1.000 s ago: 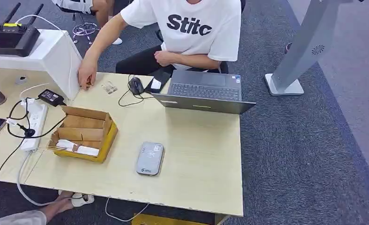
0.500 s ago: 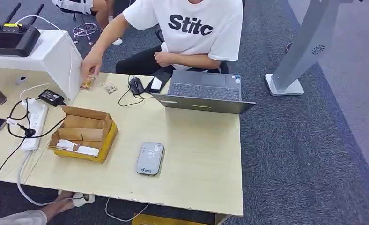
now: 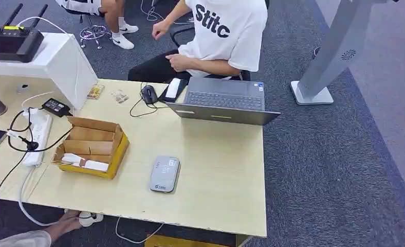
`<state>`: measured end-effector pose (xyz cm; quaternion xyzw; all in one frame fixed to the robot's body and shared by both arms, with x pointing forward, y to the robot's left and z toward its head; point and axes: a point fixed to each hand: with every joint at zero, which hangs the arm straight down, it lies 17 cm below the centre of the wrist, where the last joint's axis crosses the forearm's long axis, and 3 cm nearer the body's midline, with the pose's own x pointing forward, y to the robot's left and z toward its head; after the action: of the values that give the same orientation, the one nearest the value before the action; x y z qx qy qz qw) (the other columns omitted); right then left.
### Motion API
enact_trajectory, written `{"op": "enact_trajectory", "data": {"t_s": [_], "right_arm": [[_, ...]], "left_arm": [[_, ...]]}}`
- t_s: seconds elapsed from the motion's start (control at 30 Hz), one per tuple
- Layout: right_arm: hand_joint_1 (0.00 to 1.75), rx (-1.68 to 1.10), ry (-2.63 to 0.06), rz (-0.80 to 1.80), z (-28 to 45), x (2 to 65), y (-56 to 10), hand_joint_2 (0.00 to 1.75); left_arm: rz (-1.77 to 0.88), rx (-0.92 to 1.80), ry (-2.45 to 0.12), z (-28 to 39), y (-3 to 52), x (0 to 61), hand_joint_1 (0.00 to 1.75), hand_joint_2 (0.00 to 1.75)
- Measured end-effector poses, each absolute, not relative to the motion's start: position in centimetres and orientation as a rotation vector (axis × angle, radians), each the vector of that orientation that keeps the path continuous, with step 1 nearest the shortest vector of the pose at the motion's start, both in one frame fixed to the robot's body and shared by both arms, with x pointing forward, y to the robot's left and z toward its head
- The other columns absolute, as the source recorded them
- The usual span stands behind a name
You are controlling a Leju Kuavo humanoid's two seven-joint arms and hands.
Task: Pass the card to the sensor for recognition and then transmit it.
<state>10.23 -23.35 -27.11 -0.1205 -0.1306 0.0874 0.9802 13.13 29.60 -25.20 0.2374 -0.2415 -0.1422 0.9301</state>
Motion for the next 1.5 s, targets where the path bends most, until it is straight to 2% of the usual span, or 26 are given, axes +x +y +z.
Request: {"op": "enact_trajectory", "data": {"t_s": [0.9,0.93,1.5], "right_arm": [[0.0,-0.176,-0.268,0.205,-27.4,8.6,-22.6,1.75],[0.0,-0.17,-0.267,0.2,-27.5,8.5,-22.6,0.0],[0.0,-0.036,-0.243,0.131,-27.6,6.2,-21.0,0.0]], "left_arm": [[-0.12,0.339,-0.365,-27.1,30.2,8.8,0.0,1.75],[-0.115,0.334,-0.361,-27.1,30.2,8.7,0.0,0.0],[-0.04,0.243,-0.311,-27.6,30.1,6.9,0.0,0.0]]}}
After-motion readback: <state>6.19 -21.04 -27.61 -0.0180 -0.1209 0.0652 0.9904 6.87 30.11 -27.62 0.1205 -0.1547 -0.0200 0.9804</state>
